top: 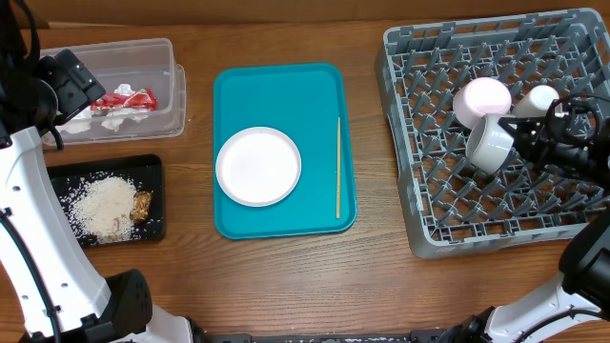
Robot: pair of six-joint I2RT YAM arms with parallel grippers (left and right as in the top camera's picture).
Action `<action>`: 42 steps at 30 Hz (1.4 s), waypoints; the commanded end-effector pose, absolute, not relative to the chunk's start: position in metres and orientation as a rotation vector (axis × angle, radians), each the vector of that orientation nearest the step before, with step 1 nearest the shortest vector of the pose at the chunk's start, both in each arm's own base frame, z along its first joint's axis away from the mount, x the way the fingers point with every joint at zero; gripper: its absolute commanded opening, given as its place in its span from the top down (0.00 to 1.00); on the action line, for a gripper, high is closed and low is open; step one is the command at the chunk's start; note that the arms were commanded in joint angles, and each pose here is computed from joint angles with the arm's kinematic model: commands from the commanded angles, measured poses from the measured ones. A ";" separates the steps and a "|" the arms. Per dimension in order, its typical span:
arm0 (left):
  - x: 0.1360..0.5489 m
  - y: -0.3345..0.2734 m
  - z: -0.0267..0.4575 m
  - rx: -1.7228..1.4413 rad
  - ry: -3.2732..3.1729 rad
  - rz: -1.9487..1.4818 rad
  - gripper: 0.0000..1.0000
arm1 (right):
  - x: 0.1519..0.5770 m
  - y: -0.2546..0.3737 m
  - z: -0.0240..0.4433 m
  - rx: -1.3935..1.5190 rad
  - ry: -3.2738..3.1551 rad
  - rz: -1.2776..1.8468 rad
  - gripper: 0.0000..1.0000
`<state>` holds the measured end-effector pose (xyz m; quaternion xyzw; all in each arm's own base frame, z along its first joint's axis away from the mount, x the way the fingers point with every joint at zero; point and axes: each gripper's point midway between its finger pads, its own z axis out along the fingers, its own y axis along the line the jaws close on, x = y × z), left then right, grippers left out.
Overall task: Sort waste into correct bins and load items into the dishwasher
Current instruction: 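Carry the grey bowl right and set it in the rack, then regrasp the grey bowl and move it lower in the rack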
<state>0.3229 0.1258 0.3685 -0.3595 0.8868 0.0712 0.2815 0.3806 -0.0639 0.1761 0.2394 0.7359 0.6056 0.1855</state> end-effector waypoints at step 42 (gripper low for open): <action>0.323 0.128 0.366 -0.980 2.378 0.201 0.00 | 0.439 -0.074 0.209 0.625 2.643 0.245 0.38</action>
